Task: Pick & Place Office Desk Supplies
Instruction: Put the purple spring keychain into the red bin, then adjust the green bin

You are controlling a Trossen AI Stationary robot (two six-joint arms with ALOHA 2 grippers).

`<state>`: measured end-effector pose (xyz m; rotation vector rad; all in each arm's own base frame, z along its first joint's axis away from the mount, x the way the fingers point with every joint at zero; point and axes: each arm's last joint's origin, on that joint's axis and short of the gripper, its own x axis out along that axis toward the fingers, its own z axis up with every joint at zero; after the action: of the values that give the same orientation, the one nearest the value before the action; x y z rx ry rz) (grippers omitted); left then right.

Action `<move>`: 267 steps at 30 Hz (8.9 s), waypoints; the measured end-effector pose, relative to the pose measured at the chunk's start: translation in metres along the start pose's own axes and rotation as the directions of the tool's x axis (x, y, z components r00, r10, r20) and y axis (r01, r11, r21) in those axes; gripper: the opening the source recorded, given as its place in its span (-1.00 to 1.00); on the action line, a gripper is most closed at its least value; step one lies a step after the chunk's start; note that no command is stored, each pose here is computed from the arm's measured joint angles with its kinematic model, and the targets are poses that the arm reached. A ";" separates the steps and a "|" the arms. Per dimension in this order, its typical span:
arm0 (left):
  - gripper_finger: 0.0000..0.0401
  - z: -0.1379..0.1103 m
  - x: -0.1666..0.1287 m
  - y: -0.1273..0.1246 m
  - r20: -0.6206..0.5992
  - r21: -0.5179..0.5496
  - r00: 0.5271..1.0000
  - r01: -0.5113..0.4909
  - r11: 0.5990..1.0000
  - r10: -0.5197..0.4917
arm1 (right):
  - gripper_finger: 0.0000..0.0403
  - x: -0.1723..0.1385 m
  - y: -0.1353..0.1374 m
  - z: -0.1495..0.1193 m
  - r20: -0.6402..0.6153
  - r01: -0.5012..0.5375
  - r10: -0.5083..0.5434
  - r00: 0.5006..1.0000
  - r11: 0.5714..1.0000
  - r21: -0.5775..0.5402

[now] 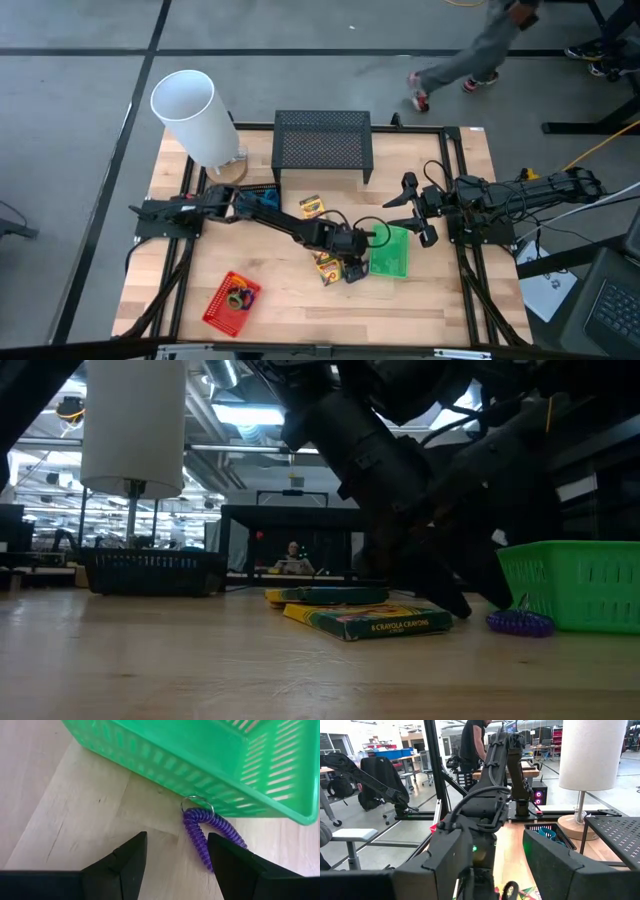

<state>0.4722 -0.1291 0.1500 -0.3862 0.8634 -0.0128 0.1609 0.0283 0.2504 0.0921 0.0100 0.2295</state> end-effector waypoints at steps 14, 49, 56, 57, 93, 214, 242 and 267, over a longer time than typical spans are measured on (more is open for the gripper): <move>0.03 -0.010 -0.001 -0.009 -0.033 0.000 0.999 -0.028 1.000 0.028 | 0.06 0.000 0.000 0.000 0.000 0.000 0.000 1.000 1.000 0.000; -0.17 -0.019 0.009 0.001 -0.050 -0.027 0.989 -0.141 0.990 0.139 | 0.06 0.000 0.000 -0.001 -0.006 0.000 0.000 1.000 1.000 0.005; -0.08 -0.017 0.010 -0.001 -0.021 0.036 0.991 -0.132 0.991 0.133 | 0.06 0.000 0.000 -0.001 -0.008 0.000 0.000 1.000 1.000 0.005; -0.08 -0.018 0.012 0.001 -0.030 0.030 0.990 -0.138 0.990 0.139 | 0.06 0.000 0.000 -0.001 -0.008 0.000 0.000 1.000 1.000 0.005; -0.98 -0.015 -0.020 -0.009 -0.169 0.267 0.985 0.002 0.964 0.045 | 0.06 0.000 0.000 -0.002 -0.025 0.002 -0.002 1.000 1.000 0.010; -0.43 -0.224 -0.265 -0.011 0.585 0.274 0.745 0.190 0.943 -0.320 | 0.06 -0.001 -0.002 0.017 0.185 0.093 -0.110 0.977 0.991 0.099; -0.55 -0.121 -0.233 0.115 0.703 -0.095 0.621 -0.401 0.911 0.347 | 0.06 0.013 -0.023 -0.003 0.100 0.740 -0.736 0.669 0.673 0.005; -0.53 -0.115 -0.209 0.156 0.590 -0.147 0.663 -0.473 0.869 0.461 | 0.06 0.033 -0.040 -0.032 -0.052 0.710 -0.712 0.700 0.688 0.149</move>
<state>0.2274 0.0128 0.1842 -0.1155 0.2865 0.5662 0.2014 0.0000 0.2149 0.2421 0.0539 -0.5681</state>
